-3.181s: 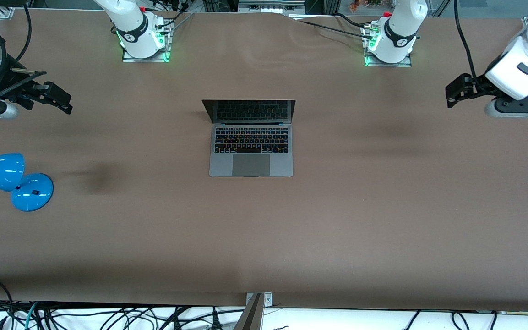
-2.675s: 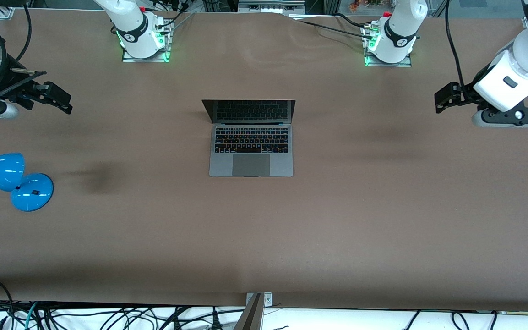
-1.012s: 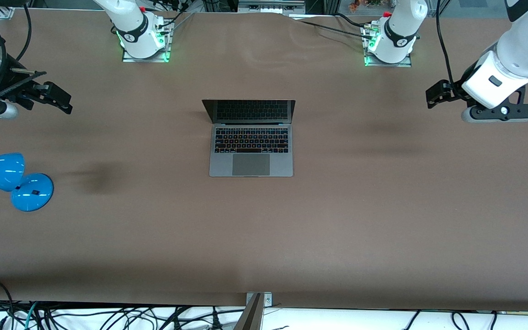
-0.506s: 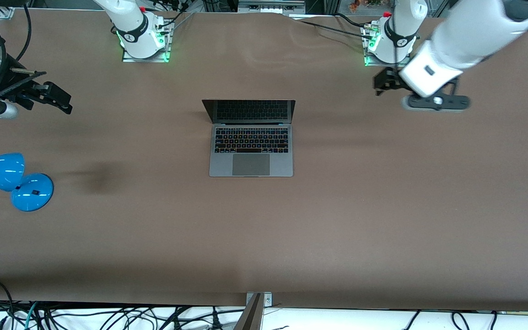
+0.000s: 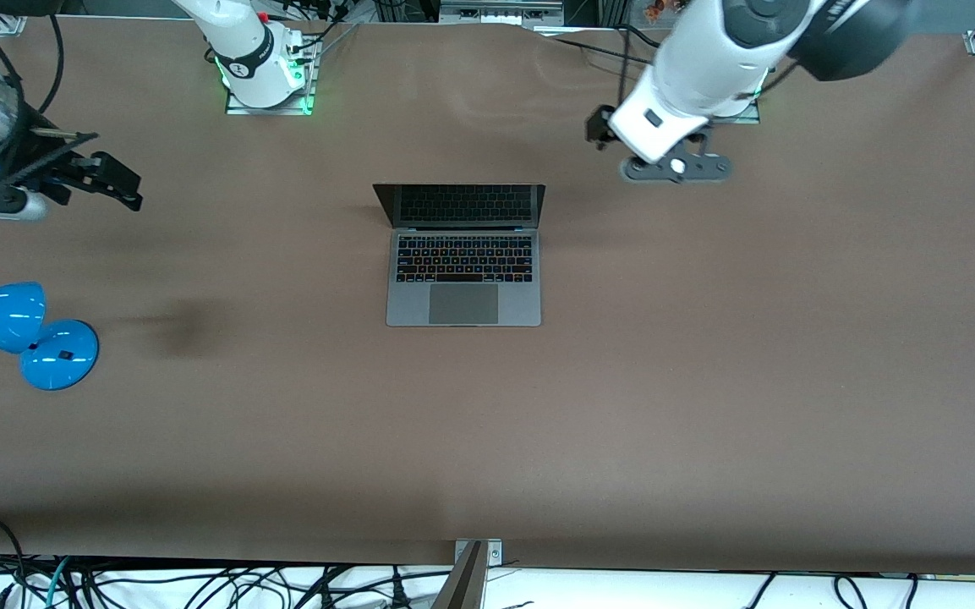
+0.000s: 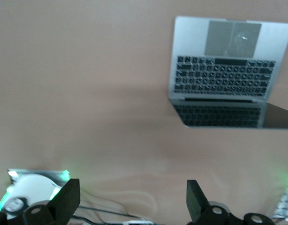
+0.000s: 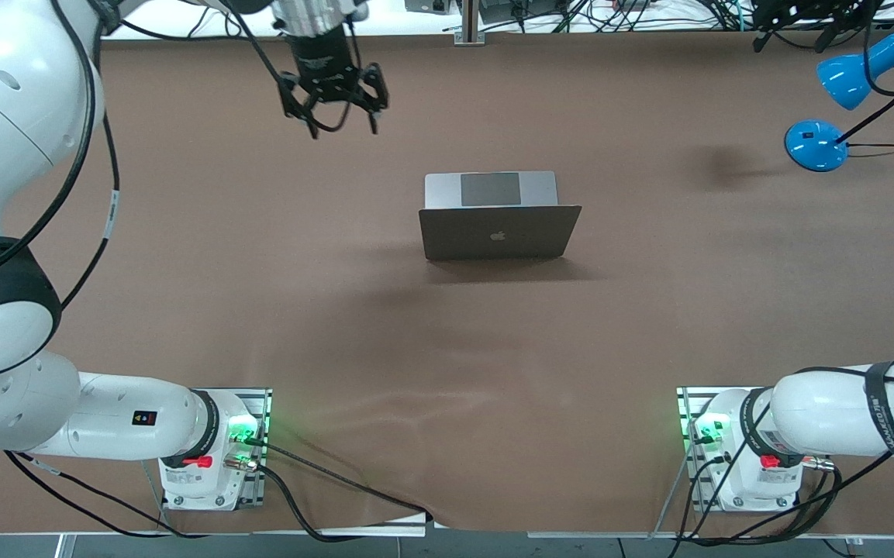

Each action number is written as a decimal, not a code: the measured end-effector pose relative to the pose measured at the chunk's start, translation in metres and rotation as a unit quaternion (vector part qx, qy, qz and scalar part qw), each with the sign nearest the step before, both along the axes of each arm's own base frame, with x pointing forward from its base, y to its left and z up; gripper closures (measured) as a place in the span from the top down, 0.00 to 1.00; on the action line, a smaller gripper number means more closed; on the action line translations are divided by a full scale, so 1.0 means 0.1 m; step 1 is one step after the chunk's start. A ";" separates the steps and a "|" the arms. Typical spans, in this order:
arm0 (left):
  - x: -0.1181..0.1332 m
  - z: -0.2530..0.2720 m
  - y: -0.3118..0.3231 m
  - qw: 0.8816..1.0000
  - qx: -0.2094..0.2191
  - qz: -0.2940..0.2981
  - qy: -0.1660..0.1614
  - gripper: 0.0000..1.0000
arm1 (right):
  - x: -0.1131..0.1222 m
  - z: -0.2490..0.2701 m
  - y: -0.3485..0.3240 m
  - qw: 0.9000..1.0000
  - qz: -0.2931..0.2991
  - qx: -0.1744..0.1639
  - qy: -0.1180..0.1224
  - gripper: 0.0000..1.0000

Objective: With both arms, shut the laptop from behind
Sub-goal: 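Move the left gripper to the laptop lid while the right gripper approaches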

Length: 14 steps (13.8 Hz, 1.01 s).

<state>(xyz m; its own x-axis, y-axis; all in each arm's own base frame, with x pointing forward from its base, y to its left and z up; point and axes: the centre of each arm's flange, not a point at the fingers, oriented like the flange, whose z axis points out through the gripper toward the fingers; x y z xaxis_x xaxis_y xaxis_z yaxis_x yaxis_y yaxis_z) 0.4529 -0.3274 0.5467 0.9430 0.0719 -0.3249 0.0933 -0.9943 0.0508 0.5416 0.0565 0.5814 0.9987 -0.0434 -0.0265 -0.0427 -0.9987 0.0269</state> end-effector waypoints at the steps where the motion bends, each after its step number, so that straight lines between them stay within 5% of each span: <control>1: -0.10 0.00 -0.13 1.000 0.004 0.008 0.004 1.00 | 0.01 -0.07 0.09 1.000 0.008 0.000 0.008 1.00; 7: -0.50 -0.26 -0.68 0.997 0.015 0.047 0.057 0.97 | -0.23 -0.67 1.22 0.987 0.103 0.013 0.126 1.00; 10: -0.52 -0.54 -0.83 0.995 0.019 0.050 0.081 0.90 | -0.45 -1.05 2.03 0.981 0.117 0.005 0.154 1.00; 14: -0.47 -0.79 -0.99 0.994 0.010 0.061 0.092 0.48 | -1.00 -1.40 2.93 0.989 0.044 -0.012 0.139 1.00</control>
<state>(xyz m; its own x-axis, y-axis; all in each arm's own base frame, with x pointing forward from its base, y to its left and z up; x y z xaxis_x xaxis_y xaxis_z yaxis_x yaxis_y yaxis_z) 0.4064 -0.4260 0.4677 0.8517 0.1906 -0.4880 0.2192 -0.9757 0.0014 0.4412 0.3496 0.4415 0.9530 0.0397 -0.3005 0.0570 -0.9972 0.0490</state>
